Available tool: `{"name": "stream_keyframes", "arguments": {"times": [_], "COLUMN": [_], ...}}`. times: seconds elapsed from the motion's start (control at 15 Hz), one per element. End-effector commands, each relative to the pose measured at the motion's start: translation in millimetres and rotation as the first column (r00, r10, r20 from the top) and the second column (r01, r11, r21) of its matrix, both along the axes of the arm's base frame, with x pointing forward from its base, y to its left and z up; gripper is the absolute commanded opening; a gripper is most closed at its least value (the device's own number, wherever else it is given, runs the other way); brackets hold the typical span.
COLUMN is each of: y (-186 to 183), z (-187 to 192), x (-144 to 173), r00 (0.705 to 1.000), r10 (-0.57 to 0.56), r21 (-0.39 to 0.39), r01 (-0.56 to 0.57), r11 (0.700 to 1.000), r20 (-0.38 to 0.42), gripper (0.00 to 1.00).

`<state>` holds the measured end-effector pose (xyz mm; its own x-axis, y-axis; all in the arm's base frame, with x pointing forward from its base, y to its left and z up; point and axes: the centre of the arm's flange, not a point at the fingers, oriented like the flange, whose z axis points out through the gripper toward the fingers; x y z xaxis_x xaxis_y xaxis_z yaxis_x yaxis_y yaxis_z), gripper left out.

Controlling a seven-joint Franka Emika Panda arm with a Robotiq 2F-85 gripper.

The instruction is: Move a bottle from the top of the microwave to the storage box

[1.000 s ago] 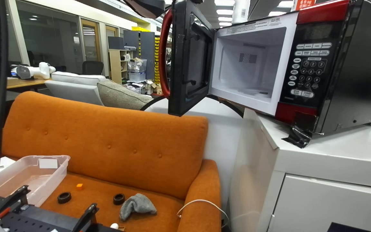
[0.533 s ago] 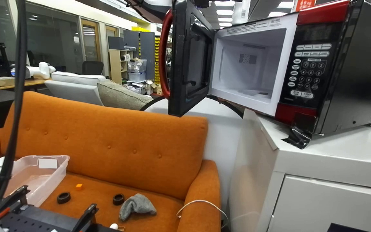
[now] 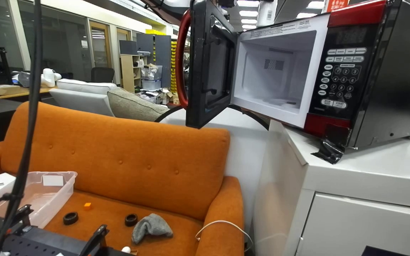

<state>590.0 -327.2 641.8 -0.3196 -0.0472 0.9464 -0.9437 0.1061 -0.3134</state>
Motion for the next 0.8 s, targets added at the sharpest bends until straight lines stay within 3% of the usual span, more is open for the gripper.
{"name": "stream_keyframes", "arguments": {"times": [0.0,0.27,0.73], "y": [-6.5,-6.3,0.9], "z": [6.3,6.0,22.8], "x": [6.9,5.6,1.6], "r00": [0.999,0.999,0.998], "r10": [-0.035,-0.037,-0.026], "r21": [0.017,0.033,0.034], "r01": [0.035,0.036,0.024], "r11": [0.999,0.999,0.999], "r20": [0.006,0.012,0.061], "gripper": [0.38,0.29,0.26]}}
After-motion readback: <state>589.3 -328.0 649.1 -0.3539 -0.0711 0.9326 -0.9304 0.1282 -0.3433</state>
